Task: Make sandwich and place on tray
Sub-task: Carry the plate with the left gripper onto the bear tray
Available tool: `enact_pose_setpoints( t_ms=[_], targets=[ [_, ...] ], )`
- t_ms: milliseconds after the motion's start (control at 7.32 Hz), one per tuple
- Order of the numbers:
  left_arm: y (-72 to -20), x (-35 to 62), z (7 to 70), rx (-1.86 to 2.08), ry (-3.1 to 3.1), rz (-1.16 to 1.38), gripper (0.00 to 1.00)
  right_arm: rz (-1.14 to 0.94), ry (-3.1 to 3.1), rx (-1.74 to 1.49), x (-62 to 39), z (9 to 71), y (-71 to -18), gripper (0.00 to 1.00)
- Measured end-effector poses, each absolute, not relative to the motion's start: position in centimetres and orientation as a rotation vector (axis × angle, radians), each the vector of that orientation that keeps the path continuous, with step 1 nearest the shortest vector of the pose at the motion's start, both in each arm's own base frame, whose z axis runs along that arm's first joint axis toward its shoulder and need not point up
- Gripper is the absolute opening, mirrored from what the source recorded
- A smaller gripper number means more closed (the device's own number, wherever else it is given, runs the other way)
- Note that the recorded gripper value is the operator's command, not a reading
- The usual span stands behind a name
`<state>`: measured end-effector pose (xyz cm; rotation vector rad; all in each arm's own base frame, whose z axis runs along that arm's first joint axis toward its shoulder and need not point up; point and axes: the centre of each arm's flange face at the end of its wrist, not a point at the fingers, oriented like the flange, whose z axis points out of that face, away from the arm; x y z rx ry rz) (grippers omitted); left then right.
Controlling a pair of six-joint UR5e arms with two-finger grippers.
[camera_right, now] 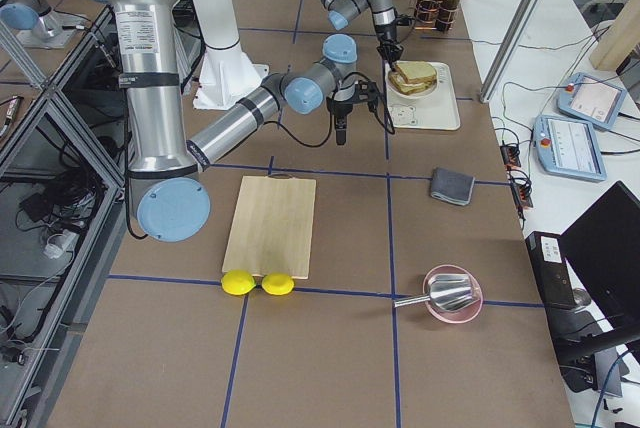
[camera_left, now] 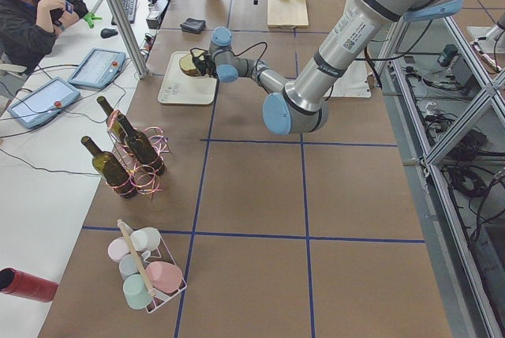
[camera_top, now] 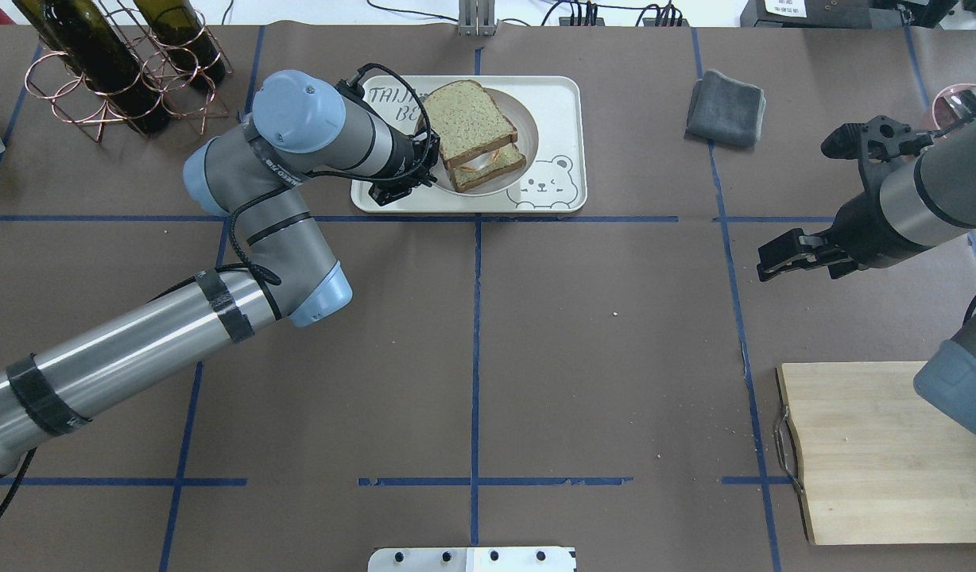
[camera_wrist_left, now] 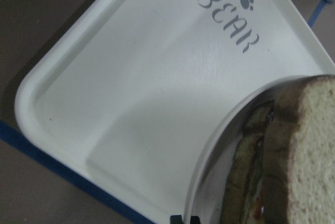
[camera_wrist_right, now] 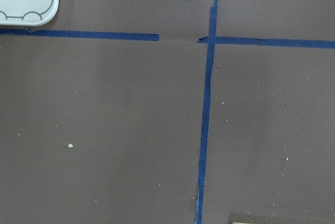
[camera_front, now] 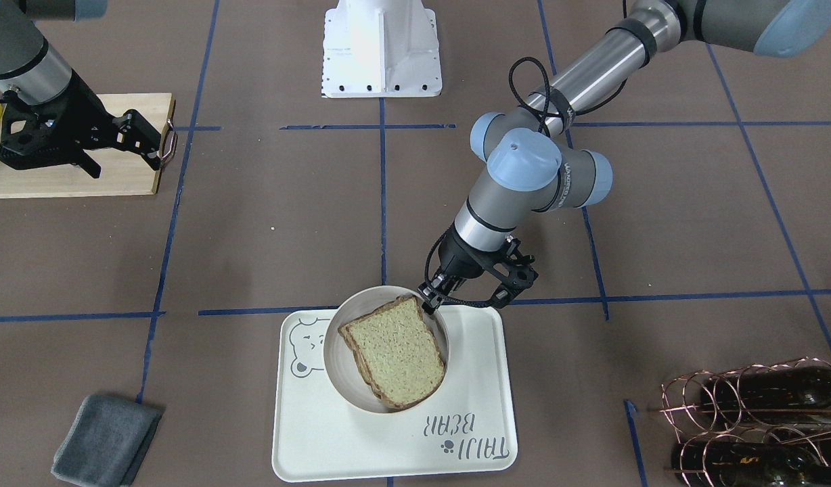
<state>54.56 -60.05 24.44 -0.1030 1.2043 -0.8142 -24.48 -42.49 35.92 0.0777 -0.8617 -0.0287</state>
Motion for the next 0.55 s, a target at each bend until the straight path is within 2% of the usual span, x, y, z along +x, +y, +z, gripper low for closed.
enact_pose_setpoints(
  t_ms=[410,547],
  targets=[
    [-62.7,56.5,27.5,-0.124,1.191,-0.989,0.00,-0.026,-0.859,0.074,-24.4,36.0,-42.6,1.00],
    [-62.8,56.8,27.8,-0.124,1.192,-1.000,0.23,-0.024,-0.859,0.075,-24.4,35.9,-42.6,1.00]
  ],
)
